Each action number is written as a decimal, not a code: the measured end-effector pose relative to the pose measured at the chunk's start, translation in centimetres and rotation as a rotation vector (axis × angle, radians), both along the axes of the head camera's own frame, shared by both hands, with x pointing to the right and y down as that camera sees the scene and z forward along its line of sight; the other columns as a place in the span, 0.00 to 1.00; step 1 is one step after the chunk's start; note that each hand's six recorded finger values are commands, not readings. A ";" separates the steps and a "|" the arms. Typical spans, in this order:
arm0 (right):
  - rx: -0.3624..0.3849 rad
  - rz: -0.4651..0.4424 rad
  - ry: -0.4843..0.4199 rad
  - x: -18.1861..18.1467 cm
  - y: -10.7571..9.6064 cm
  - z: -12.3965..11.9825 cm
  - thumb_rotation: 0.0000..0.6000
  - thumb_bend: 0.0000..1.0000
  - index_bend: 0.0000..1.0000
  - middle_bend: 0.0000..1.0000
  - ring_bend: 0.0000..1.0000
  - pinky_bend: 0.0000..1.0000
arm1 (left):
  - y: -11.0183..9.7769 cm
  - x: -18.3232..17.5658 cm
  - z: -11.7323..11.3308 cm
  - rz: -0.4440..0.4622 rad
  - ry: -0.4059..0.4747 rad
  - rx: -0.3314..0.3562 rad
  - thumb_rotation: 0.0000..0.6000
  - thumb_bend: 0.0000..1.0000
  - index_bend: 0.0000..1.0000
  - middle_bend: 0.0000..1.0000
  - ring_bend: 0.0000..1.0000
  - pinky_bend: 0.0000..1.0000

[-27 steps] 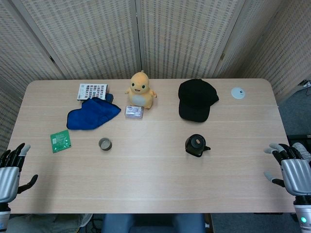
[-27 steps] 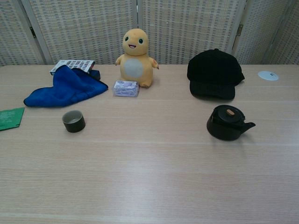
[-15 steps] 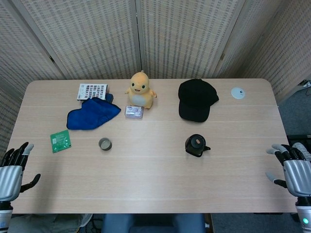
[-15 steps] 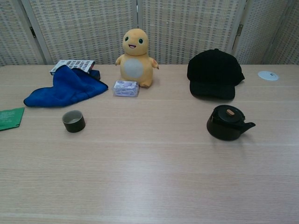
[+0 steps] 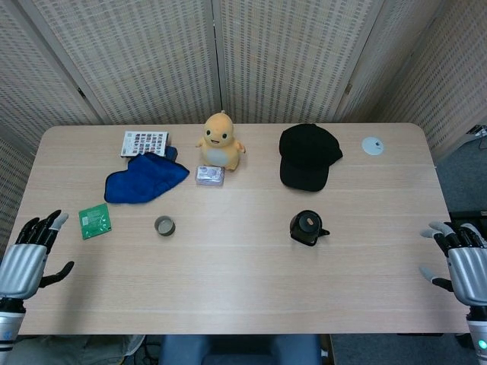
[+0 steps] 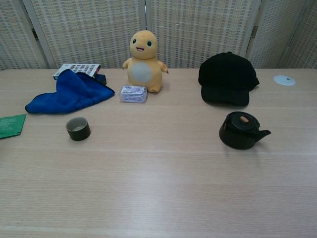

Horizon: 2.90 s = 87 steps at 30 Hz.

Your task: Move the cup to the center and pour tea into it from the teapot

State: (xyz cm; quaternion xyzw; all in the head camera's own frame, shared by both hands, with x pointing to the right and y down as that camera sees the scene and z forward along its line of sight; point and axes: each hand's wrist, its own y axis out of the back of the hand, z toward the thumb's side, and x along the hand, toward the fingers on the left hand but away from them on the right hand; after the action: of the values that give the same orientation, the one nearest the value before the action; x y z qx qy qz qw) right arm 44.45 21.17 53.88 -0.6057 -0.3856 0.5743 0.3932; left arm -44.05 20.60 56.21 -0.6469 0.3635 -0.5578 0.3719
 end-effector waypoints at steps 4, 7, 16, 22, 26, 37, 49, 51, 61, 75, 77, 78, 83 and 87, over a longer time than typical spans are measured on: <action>-0.003 -0.007 -0.004 -0.1 -0.1 0.0 1.00 0.10 0.33 0.24 0.17 0.22 | -1.7 1.3 1.0 0.073 0.024 -0.023 1.00 0.27 0.02 0.03 0.13 0.05; -0.004 -0.010 -0.005 -0.2 -0.2 -0.1 1.00 0.11 0.33 0.24 0.17 0.22 | -2.8 2.2 2.0 0.124 0.035 -0.050 1.00 0.27 0.09 0.03 0.15 0.05; -0.010 -0.017 -0.007 -0.4 -0.1 -0.2 1.00 0.11 0.33 0.24 0.17 0.22 | -5.6 4.6 5.8 0.245 0.026 -0.149 1.00 0.27 0.16 0.36 0.45 0.39; -0.003 -0.021 -0.005 -0.4 -0.3 -0.5 1.00 0.11 0.33 0.24 0.17 0.22 | -7.8 6.2 8.0 0.296 0.029 -0.183 1.00 0.27 0.21 0.64 0.69 0.75; -0.007 -0.021 -0.004 -0.3 -0.2 -0.6 1.00 0.11 0.33 0.24 0.17 0.22 | -9.0 7.1 9.7 0.321 0.020 -0.220 1.00 0.27 0.22 0.82 0.83 0.88; -0.009 -0.016 -0.003 -0.1 -0.3 -0.5 1.00 0.11 0.33 0.25 0.17 0.22 | -10.3 10.5 13.7 0.368 -0.004 -0.332 1.00 0.27 0.30 0.94 0.94 0.96; -0.016 -0.013 -0.002 0.2 -0.2 -0.4 1.00 0.11 0.33 0.25 0.17 0.22 | -10.9 13.2 16.7 0.380 -0.018 -0.366 1.00 0.26 0.32 0.95 0.95 0.97; -0.017 -0.010 -0.001 0.4 -0.2 -0.4 1.00 0.11 0.33 0.25 0.17 0.22 | -10.8 13.5 17.1 0.385 -0.026 -0.373 0.99 0.26 0.33 0.95 0.95 0.97; -0.021 -0.001 0.001 0.7 0.1 -0.5 1.00 0.11 0.33 0.25 0.17 0.22 | -10.4 14.1 18.2 0.388 -0.041 -0.388 0.84 0.25 0.32 0.95 0.95 0.97; -0.023 0.006 0.000 1.1 0.3 -0.5 1.00 0.11 0.33 0.25 0.17 0.22 | -10.2 14.1 19.0 0.371 -0.058 -0.413 0.84 0.25 0.31 0.95 0.95 0.97; -0.023 0.007 0.000 1.1 0.3 -0.5 1.00 0.11 0.33 0.25 0.17 0.22 | -10.1 14.1 19.1 0.367 -0.058 -0.417 0.84 0.25 0.31 0.95 0.95 0.97; -0.022 0.007 -0.001 1.1 0.3 -0.5 1.00 0.11 0.33 0.25 0.17 0.22 | -10.1 14.1 19.2 0.365 -0.059 -0.420 0.84 0.25 0.31 0.95 0.95 0.97; -0.023 0.013 0.001 1.3 0.4 -0.6 1.00 0.11 0.33 0.25 0.17 0.22 | -10.1 14.2 19.4 0.359 -0.062 -0.425 0.88 0.25 0.32 0.95 0.95 0.97; -0.023 0.018 0.004 1.5 0.6 -0.7 1.00 0.11 0.33 0.25 0.17 0.22 | -10.1 14.2 19.6 0.361 -0.068 -0.426 0.95 0.25 0.33 0.95 0.95 0.97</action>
State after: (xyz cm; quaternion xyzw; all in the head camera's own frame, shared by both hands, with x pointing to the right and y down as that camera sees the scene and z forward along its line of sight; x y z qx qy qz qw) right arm 45.98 21.72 53.20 -0.6056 -0.3838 0.5833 0.3818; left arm -29.82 10.53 75.79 -0.7455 0.1042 -0.5679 0.3329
